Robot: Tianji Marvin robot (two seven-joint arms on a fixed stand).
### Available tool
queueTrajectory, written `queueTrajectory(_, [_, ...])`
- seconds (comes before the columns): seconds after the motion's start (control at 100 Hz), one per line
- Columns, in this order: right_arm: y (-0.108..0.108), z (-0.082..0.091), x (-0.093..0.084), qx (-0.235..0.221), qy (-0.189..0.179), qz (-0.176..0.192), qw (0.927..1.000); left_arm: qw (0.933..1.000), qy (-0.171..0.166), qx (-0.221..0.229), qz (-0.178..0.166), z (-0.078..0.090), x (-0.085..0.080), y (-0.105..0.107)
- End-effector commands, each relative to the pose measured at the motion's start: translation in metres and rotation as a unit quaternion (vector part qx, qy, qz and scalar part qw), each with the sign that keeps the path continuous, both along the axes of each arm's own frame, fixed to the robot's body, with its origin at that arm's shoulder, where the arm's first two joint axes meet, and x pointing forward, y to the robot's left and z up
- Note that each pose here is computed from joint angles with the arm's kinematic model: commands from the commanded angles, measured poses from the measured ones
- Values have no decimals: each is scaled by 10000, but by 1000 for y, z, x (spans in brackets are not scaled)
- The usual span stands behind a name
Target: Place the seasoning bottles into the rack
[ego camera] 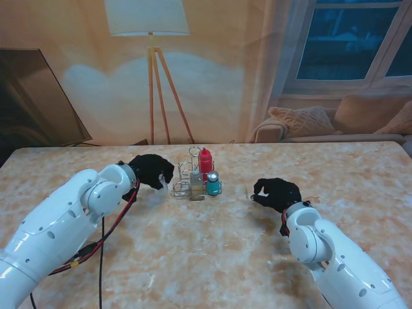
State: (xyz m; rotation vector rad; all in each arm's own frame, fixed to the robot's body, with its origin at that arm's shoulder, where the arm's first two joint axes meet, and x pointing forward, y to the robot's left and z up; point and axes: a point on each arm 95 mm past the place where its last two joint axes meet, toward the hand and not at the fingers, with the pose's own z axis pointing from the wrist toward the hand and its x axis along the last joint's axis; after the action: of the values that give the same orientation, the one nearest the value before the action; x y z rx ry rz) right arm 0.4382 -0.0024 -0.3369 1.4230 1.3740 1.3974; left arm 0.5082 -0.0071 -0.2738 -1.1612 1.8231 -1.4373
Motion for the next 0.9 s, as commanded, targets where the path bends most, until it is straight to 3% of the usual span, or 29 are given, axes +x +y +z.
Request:
queueTrajectory(0.0, [2,-5,-3,-15,105,26,9999,9999,-25,-50,-91,9,4,-12])
queueTrajectory(0.47, [1,-5,-4,-34,83,16,10000,9995,87,-221,-208,3,15,-44])
queueTrajectory(0.89, [0,-5,-5,-42,74,12,10000,9993,-22,-342,-173,-7,15,-50])
